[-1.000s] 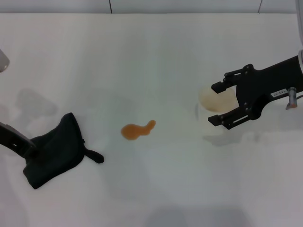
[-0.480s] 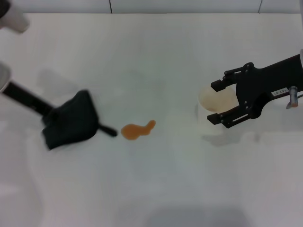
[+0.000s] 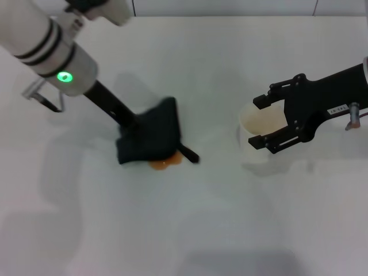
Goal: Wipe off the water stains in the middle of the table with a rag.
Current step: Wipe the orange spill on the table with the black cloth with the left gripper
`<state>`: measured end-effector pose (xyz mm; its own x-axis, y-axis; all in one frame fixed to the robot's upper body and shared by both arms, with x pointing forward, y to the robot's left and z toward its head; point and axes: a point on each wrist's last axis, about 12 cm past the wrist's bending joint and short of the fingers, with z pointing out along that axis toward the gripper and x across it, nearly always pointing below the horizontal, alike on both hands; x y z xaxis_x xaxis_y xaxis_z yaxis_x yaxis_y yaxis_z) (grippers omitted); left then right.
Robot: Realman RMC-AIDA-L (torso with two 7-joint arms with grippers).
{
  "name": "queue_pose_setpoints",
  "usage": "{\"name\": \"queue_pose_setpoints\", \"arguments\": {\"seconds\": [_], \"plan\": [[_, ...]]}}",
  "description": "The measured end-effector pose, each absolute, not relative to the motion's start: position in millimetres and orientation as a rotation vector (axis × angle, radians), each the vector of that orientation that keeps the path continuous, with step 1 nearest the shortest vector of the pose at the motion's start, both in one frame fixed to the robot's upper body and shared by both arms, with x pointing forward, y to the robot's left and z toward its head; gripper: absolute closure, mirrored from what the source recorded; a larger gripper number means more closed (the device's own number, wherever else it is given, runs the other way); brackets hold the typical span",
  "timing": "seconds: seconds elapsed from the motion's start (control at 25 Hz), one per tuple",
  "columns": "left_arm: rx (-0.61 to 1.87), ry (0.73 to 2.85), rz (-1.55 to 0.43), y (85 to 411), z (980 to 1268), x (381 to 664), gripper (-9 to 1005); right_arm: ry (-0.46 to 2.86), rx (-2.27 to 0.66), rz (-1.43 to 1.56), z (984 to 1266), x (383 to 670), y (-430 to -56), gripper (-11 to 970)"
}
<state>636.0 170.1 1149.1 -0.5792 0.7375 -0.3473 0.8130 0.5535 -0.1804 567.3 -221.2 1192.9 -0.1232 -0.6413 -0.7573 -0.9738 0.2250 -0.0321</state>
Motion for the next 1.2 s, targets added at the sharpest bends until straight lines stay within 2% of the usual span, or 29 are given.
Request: {"name": "queue_pose_setpoints", "arguments": {"seconds": [0.24,0.44,0.64,0.96,1.08,1.2], "plan": [[1.448,2.524,-0.551,144.7,1136.1,618.6,939,1.853,-1.472,0.646,1190.9,566.8,-224.1,127],[1.512,2.562,-0.544,138.3,1124.8,605.9,939,1.859,-1.462,0.642,1190.7,566.8,-226.8,127],[1.415,2.632,-0.482,160.2,1115.8,607.5,940,1.858,-1.466,0.640,1191.0,567.2,-225.7,128],[1.140,2.658,-0.389,210.4,1133.1,626.9,941,1.865,-1.468,0.646,1188.9,567.4,-225.4,128],[1.115,2.641,-0.412,213.7,1137.2,628.8,941,1.868,-1.466,0.646,1188.2,566.8,-226.1,128],[1.170,2.631,-0.429,203.1,1134.3,625.6,941,1.868,-1.465,0.646,1188.3,566.8,-226.3,128]]}}
